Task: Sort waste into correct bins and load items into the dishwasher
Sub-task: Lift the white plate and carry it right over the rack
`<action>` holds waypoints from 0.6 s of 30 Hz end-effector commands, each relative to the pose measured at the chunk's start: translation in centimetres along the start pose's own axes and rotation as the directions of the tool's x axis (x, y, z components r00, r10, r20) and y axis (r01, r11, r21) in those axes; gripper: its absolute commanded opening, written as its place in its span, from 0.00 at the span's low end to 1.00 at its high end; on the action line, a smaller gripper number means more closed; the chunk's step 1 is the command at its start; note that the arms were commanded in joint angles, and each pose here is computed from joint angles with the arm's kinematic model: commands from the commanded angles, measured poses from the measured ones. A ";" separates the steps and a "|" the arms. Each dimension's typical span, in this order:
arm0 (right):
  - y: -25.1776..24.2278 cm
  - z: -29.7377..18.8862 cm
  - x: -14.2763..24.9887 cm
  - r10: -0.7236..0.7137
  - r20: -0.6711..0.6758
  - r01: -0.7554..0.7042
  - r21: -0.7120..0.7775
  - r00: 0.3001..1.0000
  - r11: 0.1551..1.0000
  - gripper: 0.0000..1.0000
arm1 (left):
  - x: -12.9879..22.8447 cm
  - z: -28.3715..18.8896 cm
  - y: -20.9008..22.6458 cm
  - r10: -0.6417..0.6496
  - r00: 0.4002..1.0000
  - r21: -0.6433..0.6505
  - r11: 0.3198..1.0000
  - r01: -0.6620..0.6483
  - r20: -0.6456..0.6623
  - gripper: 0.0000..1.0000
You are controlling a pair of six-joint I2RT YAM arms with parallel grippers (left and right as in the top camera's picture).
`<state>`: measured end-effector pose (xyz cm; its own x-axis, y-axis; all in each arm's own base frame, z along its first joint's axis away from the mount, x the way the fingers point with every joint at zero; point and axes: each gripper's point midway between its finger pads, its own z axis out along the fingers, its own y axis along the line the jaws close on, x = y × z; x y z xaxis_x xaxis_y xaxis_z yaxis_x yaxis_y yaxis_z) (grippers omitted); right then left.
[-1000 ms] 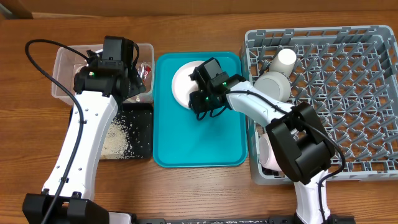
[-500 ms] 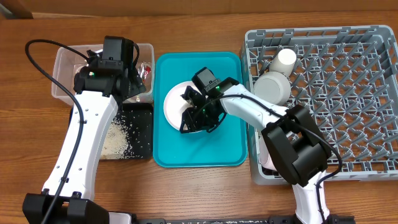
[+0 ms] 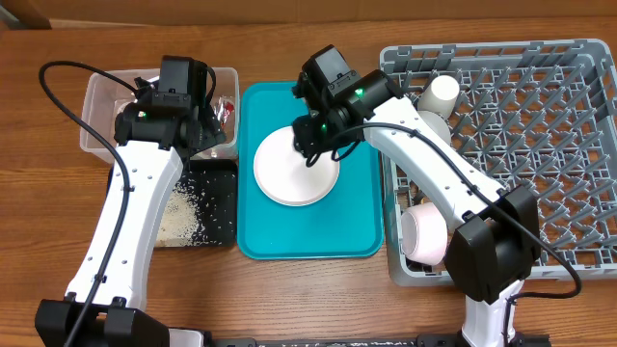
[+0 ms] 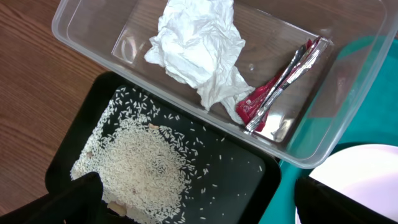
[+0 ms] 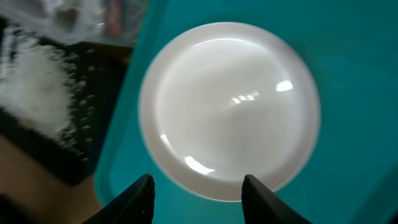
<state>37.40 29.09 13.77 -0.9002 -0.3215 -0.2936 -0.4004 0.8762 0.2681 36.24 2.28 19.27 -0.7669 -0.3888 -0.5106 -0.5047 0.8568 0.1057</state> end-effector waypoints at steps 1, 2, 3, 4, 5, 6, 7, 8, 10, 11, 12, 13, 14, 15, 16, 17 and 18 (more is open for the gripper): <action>-3.7 1.0 0.4 -0.003 0.010 0.001 0.187 1.000 0.982 0.47 | -0.4 -0.5 -0.1 0.011 1.000 0.006 1.000 -0.011 0.016 1.00; -3.8 1.4 0.6 -0.003 0.010 0.001 0.187 1.000 0.982 0.47 | -0.4 -0.5 -0.1 0.011 1.000 0.006 1.000 -0.011 0.016 1.00; -3.9 1.8 0.7 -0.003 0.010 0.001 0.187 1.000 0.982 0.47 | -0.4 -0.5 -0.1 0.011 1.000 0.006 1.000 -0.011 0.016 1.00; -4.1 2.3 0.9 -0.003 0.010 0.001 0.187 1.000 0.982 0.47 | -0.4 -0.5 -0.1 0.011 1.000 0.006 1.000 -0.011 0.016 1.00; -4.2 2.8 1.1 -0.003 0.010 0.001 0.187 1.000 0.982 0.47 | -0.4 -0.5 -0.1 0.011 1.000 0.006 1.000 -0.011 0.016 1.00; -4.4 3.2 1.3 -0.003 0.010 0.001 0.187 1.000 0.982 0.47 | -0.4 -0.5 -0.1 0.011 1.000 0.006 1.000 -0.011 0.016 1.00; -4.6 3.7 1.5 -0.003 0.010 0.001 0.190 1.000 0.982 0.47 | -0.4 -0.5 -0.2 0.011 1.000 0.006 1.000 -0.011 0.017 1.00; -4.9 4.1 1.7 -0.004 0.012 0.001 0.201 1.000 0.980 0.47 | -0.4 -0.5 -0.1 0.011 1.000 0.006 1.000 -0.011 0.016 1.00; -5.8 5.0 2.1 -0.004 0.019 0.000 0.234 1.000 0.972 0.47 | -0.4 -0.5 -0.1 0.011 1.000 0.006 1.000 -0.011 0.016 1.00; -6.2 5.5 2.3 -0.005 0.025 -0.001 0.245 1.000 0.970 0.47 | -0.4 -0.5 -0.1 0.011 1.000 0.006 1.000 -0.011 0.016 1.00; -6.4 6.0 2.5 -0.003 0.030 -0.004 0.248 1.000 0.969 0.47 | -0.4 -0.5 -0.1 0.011 1.000 0.006 1.000 -0.011 0.016 1.00; -6.6 6.4 2.7 0.004 0.034 -0.013 0.249 0.999 0.968 0.49 | -0.4 -0.5 -0.1 0.011 1.000 0.006 1.000 -0.011 0.016 1.00; -6.8 7.0 3.0 0.016 0.038 -0.025 0.248 0.999 0.968 0.53 | -0.4 -0.5 -0.1 0.011 1.000 0.006 1.000 -0.011 0.016 1.00; -7.1 7.4 3.4 0.025 0.039 -0.034 0.249 0.999 0.968 0.54 | -0.4 -0.5 -0.1 0.011 1.000 0.006 1.000 -0.011 0.016 1.00; -7.3 7.8 3.7 0.030 0.037 -0.038 0.249 0.999 0.968 0.56 | -0.4 -0.5 -0.1 0.011 1.000 0.006 1.000 -0.011 0.016 1.00; -7.4 8.1 4.1 0.035 0.035 -0.043 0.250 0.999 0.967 0.56 | -0.4 -0.5 -0.1 0.011 1.000 0.006 1.000 -0.011 0.016 1.00; -7.6 8.5 4.5 0.043 0.035 -0.050 0.250 0.998 0.967 0.57 | -0.4 -0.5 -0.1 0.011 1.000 0.006 1.000 -0.011 0.016 1.00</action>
<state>38.20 24.94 3.78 -0.8979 -0.2985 -0.3235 -0.3345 0.9404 0.0607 36.24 2.28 19.27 -0.7671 -0.3884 -0.5105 -0.5044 0.8569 0.1059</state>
